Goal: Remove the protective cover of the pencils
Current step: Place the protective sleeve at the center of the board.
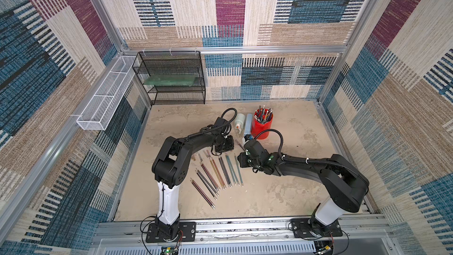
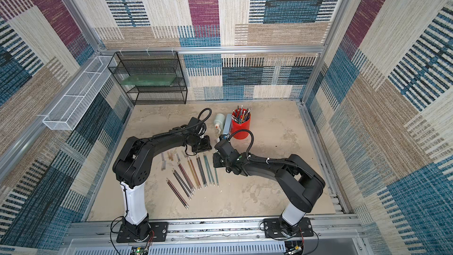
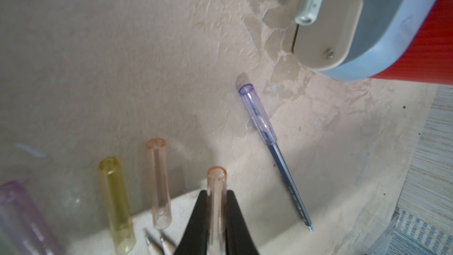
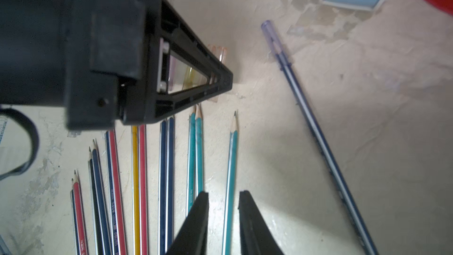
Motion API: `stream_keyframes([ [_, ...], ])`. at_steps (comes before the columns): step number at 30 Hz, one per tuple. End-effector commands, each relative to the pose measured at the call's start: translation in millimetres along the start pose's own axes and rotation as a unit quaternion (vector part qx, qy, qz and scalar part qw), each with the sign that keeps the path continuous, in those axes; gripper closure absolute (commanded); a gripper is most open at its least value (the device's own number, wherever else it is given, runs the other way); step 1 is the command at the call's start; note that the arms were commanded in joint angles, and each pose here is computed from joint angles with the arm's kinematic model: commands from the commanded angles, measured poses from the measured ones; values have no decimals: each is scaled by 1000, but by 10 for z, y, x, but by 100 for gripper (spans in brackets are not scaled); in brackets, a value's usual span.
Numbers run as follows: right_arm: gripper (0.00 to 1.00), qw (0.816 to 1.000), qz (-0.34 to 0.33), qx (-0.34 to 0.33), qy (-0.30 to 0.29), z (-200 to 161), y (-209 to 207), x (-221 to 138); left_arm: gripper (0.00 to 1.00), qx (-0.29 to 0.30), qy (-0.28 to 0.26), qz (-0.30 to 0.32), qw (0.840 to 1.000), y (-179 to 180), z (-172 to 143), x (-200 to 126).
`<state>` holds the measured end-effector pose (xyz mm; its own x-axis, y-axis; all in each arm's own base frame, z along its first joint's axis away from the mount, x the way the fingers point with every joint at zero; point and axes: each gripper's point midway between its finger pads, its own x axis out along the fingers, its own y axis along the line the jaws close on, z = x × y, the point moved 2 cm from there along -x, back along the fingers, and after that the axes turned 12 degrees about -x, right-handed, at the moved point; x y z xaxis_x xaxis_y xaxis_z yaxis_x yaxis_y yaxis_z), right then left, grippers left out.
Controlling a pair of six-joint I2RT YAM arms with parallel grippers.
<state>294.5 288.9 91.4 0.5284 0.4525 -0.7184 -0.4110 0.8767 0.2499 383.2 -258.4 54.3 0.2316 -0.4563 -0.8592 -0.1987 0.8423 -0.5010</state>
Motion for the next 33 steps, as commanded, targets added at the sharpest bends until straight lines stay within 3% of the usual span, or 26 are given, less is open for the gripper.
stream_keyframes([
  [1, 71, 1000, -24, 8, -7, 31, -142, -58, 100, 10, 3, 25, 1000, 68, -1, 8],
  [14, 65, 995, -91, 29, -9, 282, -559, 55, 87, 8, 10, 50, 999, 112, 23, 47],
  [28, 65, 993, -105, 23, 43, 48, -695, 409, 77, 4, 18, 52, 998, 135, 5, 101],
  [33, 65, 993, -102, 21, 55, -16, -692, 477, 77, 3, 20, 51, 998, 138, 1, 112],
])
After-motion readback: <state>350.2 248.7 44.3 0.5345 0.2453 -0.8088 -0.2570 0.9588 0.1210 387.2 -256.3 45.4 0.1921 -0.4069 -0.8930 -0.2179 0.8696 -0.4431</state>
